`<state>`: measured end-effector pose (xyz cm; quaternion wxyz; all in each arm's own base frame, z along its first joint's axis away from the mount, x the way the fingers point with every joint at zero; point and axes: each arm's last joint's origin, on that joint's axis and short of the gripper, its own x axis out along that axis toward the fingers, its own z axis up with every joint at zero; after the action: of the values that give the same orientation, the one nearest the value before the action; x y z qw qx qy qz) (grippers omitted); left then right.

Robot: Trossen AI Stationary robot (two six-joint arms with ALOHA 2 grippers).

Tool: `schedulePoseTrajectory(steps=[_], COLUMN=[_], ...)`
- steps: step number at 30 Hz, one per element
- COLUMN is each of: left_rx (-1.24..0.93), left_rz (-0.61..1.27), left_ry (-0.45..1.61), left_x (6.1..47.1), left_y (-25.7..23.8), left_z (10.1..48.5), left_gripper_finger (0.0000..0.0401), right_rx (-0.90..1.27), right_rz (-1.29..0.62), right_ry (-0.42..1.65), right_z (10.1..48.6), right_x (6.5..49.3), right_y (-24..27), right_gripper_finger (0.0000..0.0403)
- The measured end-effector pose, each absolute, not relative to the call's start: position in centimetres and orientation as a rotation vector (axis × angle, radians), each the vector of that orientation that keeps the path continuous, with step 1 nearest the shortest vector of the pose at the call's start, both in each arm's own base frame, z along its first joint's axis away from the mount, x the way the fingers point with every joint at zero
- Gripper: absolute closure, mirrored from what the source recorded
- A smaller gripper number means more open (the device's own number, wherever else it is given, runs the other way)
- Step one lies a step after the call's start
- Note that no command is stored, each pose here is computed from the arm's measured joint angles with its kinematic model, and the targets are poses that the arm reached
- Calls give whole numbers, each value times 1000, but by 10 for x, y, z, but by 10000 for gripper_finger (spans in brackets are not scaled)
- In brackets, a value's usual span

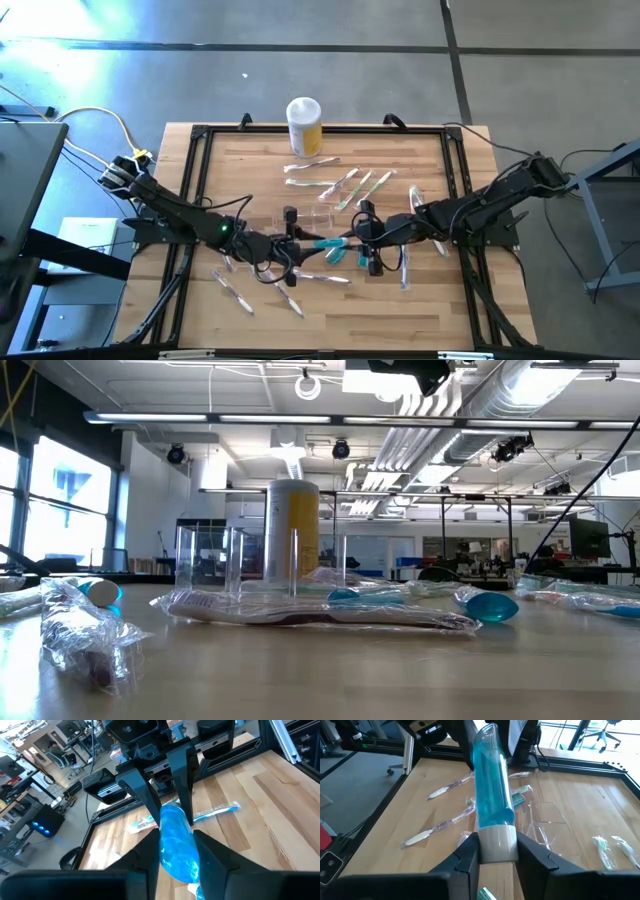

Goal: Pick & Place toothbrushing station
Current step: Put the mouthwash bottle into the transparent organizer

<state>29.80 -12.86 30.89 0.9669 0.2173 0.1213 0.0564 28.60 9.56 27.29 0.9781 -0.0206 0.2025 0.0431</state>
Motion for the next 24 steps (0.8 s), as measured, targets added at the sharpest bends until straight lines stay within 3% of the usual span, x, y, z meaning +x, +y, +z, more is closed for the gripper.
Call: schedulePoseTrajectory(steps=[6,10,24], left_rx=[430,429,401], left_rz=[120,119,177], left_ry=[248,263,463], left_x=[298,298,289], left_y=[-128,-128,-123], left_z=[309,307,286], left_gripper_finger=[169,122,104], right_rx=[-45,-49,-75], right_rz=[90,85,31], right_ry=[424,432,481], right_z=[271,271,266], right_x=[285,285,283], right_y=[96,96,93], right_gripper_finger=[314,314,314])
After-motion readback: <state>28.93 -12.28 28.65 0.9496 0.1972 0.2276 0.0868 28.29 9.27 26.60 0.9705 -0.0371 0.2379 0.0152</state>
